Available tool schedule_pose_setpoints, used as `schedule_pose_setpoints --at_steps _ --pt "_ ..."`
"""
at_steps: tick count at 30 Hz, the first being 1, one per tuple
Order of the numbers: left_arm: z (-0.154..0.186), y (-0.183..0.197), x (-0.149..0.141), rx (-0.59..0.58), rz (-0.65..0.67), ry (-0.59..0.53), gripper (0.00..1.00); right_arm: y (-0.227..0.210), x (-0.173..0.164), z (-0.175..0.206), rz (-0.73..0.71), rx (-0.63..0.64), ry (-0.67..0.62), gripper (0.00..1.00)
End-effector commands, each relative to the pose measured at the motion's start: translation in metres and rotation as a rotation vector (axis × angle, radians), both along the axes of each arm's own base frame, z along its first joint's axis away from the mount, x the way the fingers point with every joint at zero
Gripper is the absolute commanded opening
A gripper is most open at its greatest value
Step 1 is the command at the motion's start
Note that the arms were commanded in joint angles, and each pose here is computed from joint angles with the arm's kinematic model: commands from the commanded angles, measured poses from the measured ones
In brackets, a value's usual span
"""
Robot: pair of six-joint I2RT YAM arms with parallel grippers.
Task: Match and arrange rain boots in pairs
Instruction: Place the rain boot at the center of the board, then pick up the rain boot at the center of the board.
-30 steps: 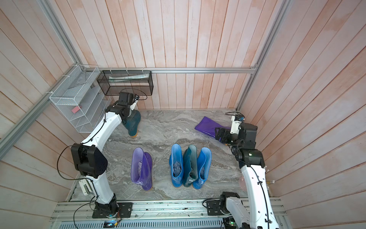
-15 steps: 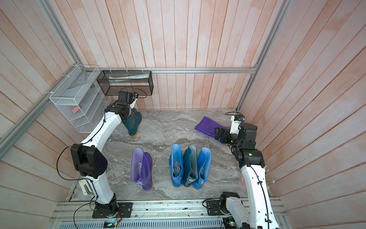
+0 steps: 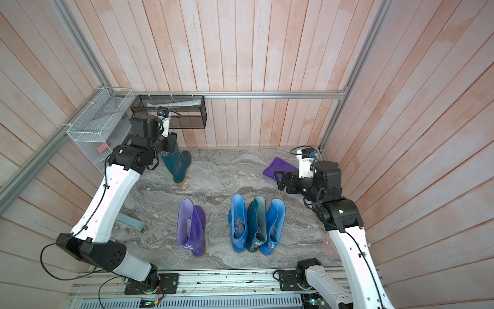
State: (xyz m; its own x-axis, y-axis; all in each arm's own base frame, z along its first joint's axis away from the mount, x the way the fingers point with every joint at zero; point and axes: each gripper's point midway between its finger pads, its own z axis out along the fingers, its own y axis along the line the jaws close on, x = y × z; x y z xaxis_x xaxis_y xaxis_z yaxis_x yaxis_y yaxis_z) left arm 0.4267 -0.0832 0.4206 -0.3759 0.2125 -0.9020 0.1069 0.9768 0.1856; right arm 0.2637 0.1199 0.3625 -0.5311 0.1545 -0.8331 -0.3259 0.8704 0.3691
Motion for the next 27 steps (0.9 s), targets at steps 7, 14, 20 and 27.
schedule_pose_setpoints --at_steps 7,14,20,27 --pt "-0.019 -0.062 -0.071 -0.347 -0.16 0.034 0.56 0.046 -0.056 -0.016 0.046 -0.035 0.138 0.75" --pt "-0.021 -0.072 -0.119 -0.476 -0.254 0.004 0.56 0.064 -0.074 -0.041 0.042 -0.101 0.203 0.74" --pt "-0.019 -0.064 -0.135 -0.478 -0.25 0.006 0.58 0.061 -0.079 -0.057 0.019 -0.12 0.237 0.7" --pt "-0.023 -0.067 -0.135 -0.476 -0.256 0.033 0.58 0.06 -0.082 -0.077 0.012 -0.144 0.274 0.66"
